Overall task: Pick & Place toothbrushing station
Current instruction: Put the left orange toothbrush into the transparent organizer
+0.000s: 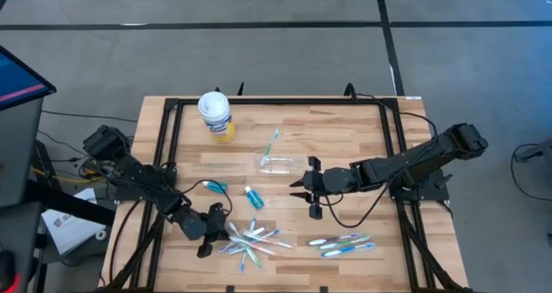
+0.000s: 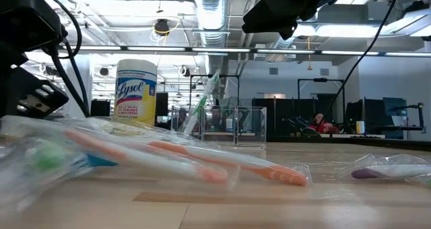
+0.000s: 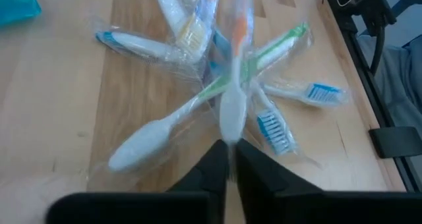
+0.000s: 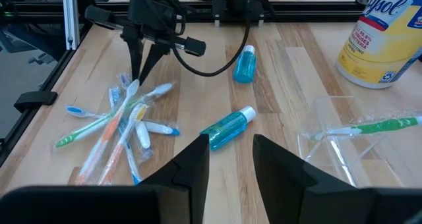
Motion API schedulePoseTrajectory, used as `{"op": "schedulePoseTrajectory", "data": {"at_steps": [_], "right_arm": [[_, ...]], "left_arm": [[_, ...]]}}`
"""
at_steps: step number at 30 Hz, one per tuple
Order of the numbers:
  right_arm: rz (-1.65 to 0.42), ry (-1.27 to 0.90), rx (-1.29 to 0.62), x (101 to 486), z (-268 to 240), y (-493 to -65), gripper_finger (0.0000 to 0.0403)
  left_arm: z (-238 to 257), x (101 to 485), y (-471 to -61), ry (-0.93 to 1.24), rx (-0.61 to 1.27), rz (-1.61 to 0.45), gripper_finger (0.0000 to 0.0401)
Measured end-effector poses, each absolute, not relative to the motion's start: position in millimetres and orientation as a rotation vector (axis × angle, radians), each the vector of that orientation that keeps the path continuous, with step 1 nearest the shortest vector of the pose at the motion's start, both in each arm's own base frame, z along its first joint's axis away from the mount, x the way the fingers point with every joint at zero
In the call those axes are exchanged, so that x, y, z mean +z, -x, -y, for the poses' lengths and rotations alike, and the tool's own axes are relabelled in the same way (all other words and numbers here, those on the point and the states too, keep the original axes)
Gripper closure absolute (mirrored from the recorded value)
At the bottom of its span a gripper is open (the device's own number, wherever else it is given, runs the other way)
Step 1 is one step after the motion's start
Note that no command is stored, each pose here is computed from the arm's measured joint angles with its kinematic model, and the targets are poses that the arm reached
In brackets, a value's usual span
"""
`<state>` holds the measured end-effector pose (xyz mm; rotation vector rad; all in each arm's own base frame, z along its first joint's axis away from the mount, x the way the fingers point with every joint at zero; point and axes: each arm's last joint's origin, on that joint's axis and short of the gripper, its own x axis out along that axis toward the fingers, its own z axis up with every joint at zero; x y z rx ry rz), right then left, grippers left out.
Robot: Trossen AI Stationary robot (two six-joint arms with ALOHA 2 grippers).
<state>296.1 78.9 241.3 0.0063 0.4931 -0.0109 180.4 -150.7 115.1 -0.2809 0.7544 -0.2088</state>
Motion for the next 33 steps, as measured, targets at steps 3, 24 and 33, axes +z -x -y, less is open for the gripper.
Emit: {"op": "schedulePoseTrajectory", "data": {"at_steps": [3, 24, 33], "right_arm": [[-0.493, -0.006, -0.011, 241.3, -78.9, -296.1, 0.0295], [-0.398, -0.064, 0.145, 251.2, -76.2, -302.7, 0.0295], [-0.426, -0.118, 0.141, 249.2, -68.5, -303.7, 0.0295]], "left_arm": [[150.5, 116.5, -180.6, 0.282, -0.212, -0.748, 0.0395], [117.0, 166.8, -196.9, 0.252, -0.134, -0.538, 0.0401], [102.0, 200.2, -224.4, 0.141, -0.073, -0.587, 0.0401]]}}
